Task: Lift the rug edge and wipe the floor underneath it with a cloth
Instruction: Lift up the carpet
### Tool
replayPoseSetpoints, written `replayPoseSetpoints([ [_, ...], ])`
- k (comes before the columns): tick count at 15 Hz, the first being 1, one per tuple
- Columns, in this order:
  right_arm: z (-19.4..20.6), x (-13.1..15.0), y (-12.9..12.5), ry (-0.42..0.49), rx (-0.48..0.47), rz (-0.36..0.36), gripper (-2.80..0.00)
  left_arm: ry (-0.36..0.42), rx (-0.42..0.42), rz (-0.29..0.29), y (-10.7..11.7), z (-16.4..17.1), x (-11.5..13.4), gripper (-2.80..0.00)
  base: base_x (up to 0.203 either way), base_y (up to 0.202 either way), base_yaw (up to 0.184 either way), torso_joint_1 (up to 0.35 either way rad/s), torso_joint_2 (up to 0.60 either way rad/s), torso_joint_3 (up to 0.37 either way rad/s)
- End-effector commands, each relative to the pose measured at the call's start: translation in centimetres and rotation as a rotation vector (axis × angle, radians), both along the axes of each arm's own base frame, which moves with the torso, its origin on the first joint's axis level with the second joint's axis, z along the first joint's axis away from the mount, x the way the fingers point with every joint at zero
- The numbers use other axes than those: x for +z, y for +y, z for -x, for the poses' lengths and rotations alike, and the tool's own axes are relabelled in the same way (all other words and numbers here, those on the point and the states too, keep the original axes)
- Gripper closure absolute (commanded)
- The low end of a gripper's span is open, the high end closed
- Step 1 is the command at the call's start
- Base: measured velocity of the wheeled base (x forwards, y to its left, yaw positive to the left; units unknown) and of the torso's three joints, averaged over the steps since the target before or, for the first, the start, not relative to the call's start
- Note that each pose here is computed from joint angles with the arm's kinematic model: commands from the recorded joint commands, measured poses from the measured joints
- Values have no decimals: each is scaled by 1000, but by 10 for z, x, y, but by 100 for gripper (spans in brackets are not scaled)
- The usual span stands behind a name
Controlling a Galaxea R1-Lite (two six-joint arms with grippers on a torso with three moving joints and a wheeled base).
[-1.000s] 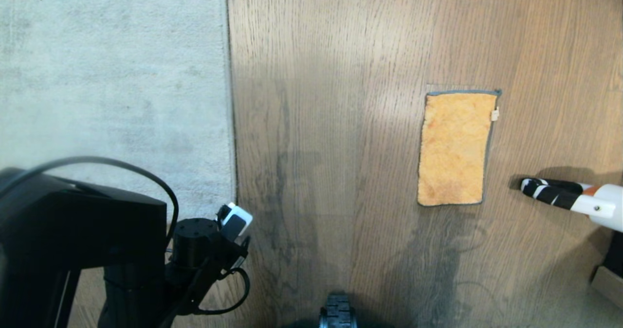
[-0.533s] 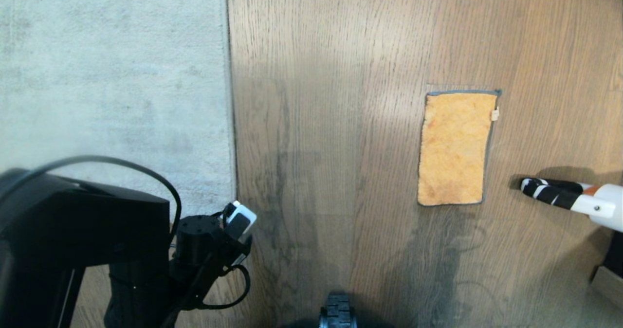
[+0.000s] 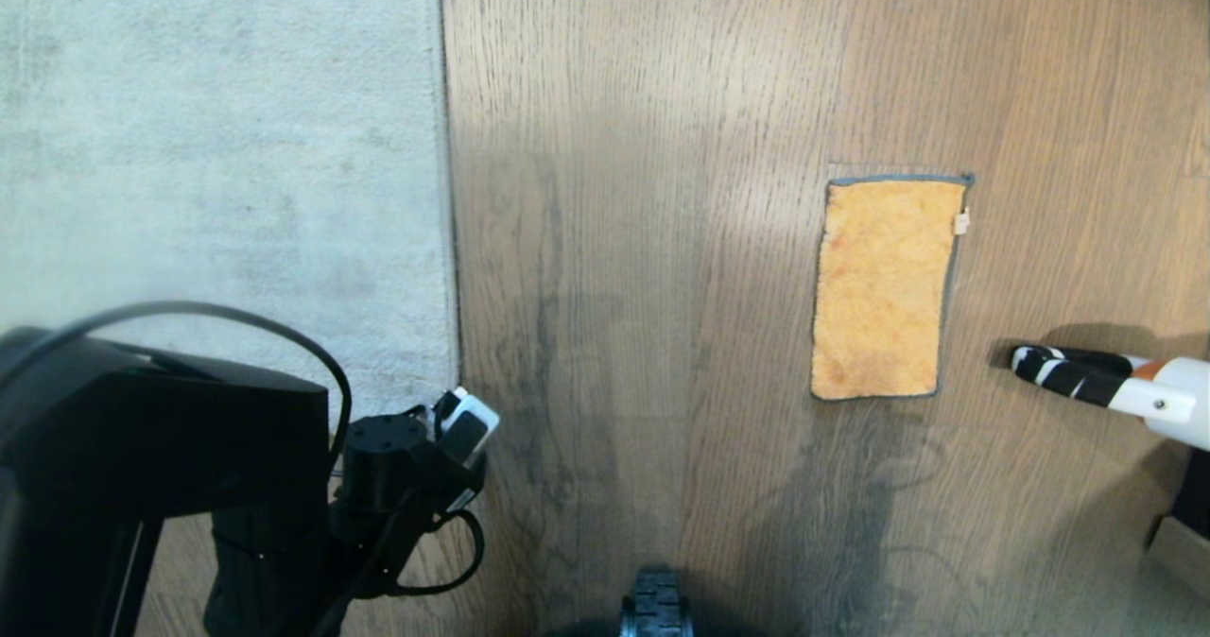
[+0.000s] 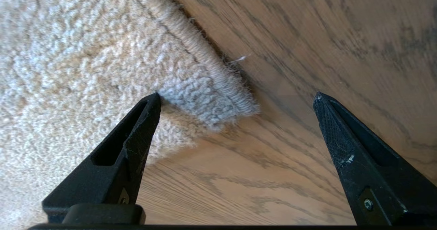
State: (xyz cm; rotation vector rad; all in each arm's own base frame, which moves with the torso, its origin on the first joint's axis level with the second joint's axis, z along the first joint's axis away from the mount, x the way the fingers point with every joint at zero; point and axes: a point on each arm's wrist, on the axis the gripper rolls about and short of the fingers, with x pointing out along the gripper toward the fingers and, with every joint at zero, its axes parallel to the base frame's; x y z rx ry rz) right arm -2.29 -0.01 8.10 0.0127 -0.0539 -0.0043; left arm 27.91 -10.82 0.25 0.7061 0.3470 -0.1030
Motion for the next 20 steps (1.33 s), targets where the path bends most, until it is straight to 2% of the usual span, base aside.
replayPoseSetpoints([
  [1, 0, 0, 0, 0, 0, 0, 0, -46, 1, 8, 0, -1, 6, -280, 0, 0, 0, 0, 0, 0],
  [5, 0, 0, 0, 2, 0, 0, 0, -45, 18, -22, 2, -1, 5, -280, 0, 0, 0, 0, 0, 0],
  [10, 0, 0, 0, 2, 0, 0, 0, -45, 22, -23, 1, -6, 1, -280, 0, 0, 0, 0, 0, 0],
  [20, 0, 0, 0, -1, 0, 0, 0, -84, 46, -68, 11, -16, 10, -280, 0, 0, 0, 0, 0, 0],
])
